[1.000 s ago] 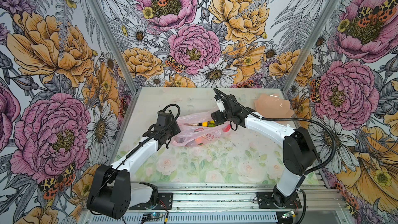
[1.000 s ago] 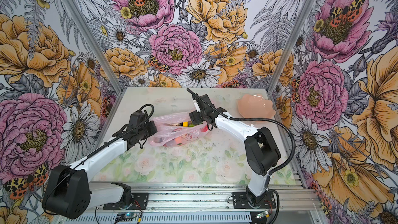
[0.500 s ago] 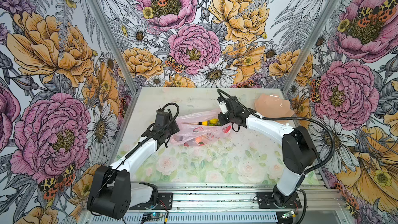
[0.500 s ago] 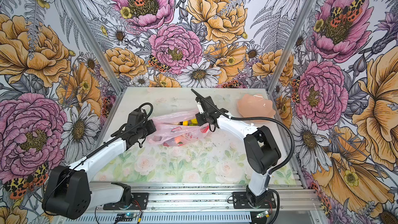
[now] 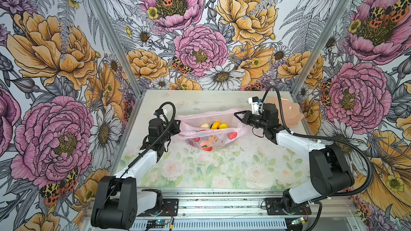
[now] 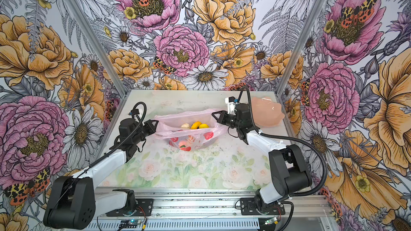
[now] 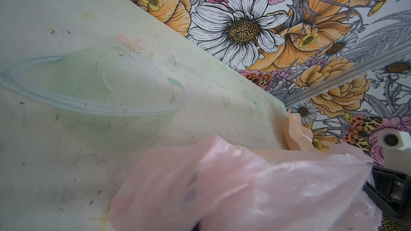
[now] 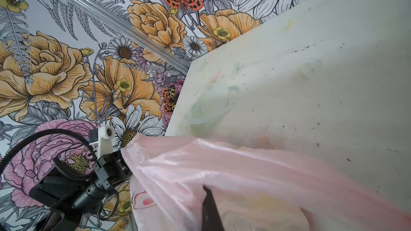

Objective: Take the fake fruits out of the plastic bag

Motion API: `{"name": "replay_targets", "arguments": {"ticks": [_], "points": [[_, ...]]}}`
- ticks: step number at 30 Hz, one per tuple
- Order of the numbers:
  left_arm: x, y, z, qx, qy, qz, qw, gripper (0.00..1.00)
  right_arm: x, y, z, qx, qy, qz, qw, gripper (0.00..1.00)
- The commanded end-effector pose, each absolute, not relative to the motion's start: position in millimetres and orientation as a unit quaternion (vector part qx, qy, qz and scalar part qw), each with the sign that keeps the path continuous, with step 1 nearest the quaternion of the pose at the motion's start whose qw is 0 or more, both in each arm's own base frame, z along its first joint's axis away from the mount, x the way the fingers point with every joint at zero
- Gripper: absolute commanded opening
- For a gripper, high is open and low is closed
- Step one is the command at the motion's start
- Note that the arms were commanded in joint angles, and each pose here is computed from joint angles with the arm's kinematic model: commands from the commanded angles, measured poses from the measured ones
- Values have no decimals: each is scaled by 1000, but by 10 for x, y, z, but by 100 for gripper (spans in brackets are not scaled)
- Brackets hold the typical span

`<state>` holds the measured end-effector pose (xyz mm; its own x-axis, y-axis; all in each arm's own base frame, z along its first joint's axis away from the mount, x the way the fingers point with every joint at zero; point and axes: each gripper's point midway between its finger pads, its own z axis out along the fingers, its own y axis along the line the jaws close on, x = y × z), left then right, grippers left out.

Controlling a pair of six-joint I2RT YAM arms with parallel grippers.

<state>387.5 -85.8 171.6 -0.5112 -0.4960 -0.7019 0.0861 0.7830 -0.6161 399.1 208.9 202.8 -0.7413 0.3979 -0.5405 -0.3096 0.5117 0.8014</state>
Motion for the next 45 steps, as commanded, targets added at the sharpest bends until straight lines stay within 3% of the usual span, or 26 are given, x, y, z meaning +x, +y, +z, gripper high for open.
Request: {"name": "replay_targets", "arguments": {"ticks": [1,2,3,6,9,17,21,22,23,24,27,30,34,36,38,41,45], "points": [[4194,-675,1681,-139,836,-260,462,0,4277,1732,2139,116,751,503,412,0],[4256,-626,1579,-152,855,-236,437,0,4290,1693,2106,127,749,502,413,0],[4270,-575,1473,-164,871,-211,412,7,4294,1680,2086,132,748,502,414,0],[4174,-583,1451,-170,888,-159,396,40,4239,1800,2139,112,747,504,419,0],[3986,-624,1629,-176,891,-105,404,63,4169,1919,2183,97,749,497,426,0],[3617,-616,1823,-235,885,-87,394,82,4016,2117,2162,68,760,472,442,0],[3596,-731,1666,-238,896,-97,362,85,3965,2159,2161,61,761,468,446,0],[3586,-774,1607,-241,899,-104,352,87,3958,2150,2167,62,760,466,448,0],[3577,-800,1572,-242,899,-106,348,96,3953,2139,2173,63,760,465,450,0],[3582,-845,1555,-239,899,-110,349,96,3949,2130,2191,63,759,463,453,0],[3634,-1022,1516,-224,898,-149,349,93,3923,2150,2207,57,759,464,452,0],[3667,-1236,1463,-204,893,-206,343,79,3929,2101,2200,69,759,461,455,0],[3578,-1349,1322,-159,886,-239,364,45,4024,1875,2181,112,755,465,449,0],[3498,-1237,1175,-156,883,-238,374,21,4097,1762,2189,130,748,475,445,0],[3407,-1067,1042,-163,877,-240,384,7,4170,1697,2227,139,740,487,444,0],[3303,-833,964,-181,861,-246,406,0,4273,1629,2224,153,734,494,440,0],[3259,-741,947,-182,851,-245,427,0,4405,1581,2203,176,716,519,432,0]]}}
